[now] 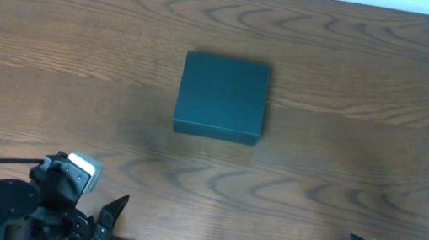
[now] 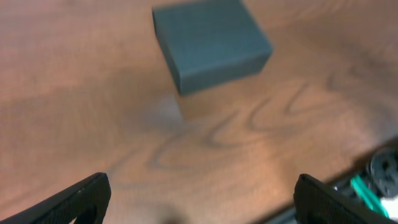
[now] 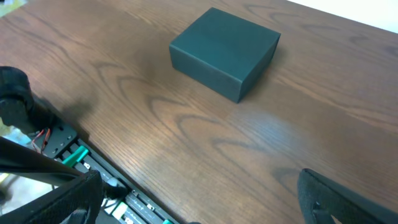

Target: Pack container

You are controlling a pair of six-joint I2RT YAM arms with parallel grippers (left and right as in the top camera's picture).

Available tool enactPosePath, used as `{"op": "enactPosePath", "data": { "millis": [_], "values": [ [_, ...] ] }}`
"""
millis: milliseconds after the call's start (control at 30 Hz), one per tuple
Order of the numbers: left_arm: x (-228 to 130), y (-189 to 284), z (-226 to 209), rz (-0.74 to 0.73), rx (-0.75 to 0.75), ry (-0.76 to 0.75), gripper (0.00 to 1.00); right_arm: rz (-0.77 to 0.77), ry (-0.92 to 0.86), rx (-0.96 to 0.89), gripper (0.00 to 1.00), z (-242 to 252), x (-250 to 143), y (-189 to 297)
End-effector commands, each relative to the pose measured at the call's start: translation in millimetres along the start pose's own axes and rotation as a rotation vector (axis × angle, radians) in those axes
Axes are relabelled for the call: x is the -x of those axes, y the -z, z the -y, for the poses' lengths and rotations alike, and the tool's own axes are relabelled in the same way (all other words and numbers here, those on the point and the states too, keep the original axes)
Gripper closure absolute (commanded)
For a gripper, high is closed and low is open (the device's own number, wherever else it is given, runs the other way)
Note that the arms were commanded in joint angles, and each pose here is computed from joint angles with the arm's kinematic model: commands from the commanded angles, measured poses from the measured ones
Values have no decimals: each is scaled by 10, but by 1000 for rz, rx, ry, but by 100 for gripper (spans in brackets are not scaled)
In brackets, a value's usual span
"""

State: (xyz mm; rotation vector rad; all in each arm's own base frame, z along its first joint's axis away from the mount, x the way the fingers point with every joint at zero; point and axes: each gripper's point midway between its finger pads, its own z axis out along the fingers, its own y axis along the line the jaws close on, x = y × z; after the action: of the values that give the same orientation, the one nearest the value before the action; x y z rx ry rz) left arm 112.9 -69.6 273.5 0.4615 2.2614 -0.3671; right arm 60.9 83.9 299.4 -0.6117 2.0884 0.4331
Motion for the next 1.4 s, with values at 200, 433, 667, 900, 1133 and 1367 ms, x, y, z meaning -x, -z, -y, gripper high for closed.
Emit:
{"op": "enactPosePath", "data": {
  "millis": [200, 433, 667, 900, 1133, 1367],
  "values": [
    [91, 100, -244, 123, 149, -12, 5, -1, -17, -4, 1, 5, -6, -5],
    [56, -47, -673, 326, 377, 55, 5, -1, -17, -4, 1, 5, -6, -5],
    [-233, -466, -955, 408, 466, 149, 5, -1, -17, -4, 1, 5, -6, -5],
    [-480, -699, -1353, 444, 615, 410, 5, -1, -17, -4, 1, 5, -6, -5],
    [-660, -908, -1453, 396, 643, 417, 5, -1, -17, -4, 1, 5, -6, -5],
    [-778, -992, -1526, 364, 671, 421, 5, -1, -17, -4, 1, 5, -6, -5]
  ]
}}
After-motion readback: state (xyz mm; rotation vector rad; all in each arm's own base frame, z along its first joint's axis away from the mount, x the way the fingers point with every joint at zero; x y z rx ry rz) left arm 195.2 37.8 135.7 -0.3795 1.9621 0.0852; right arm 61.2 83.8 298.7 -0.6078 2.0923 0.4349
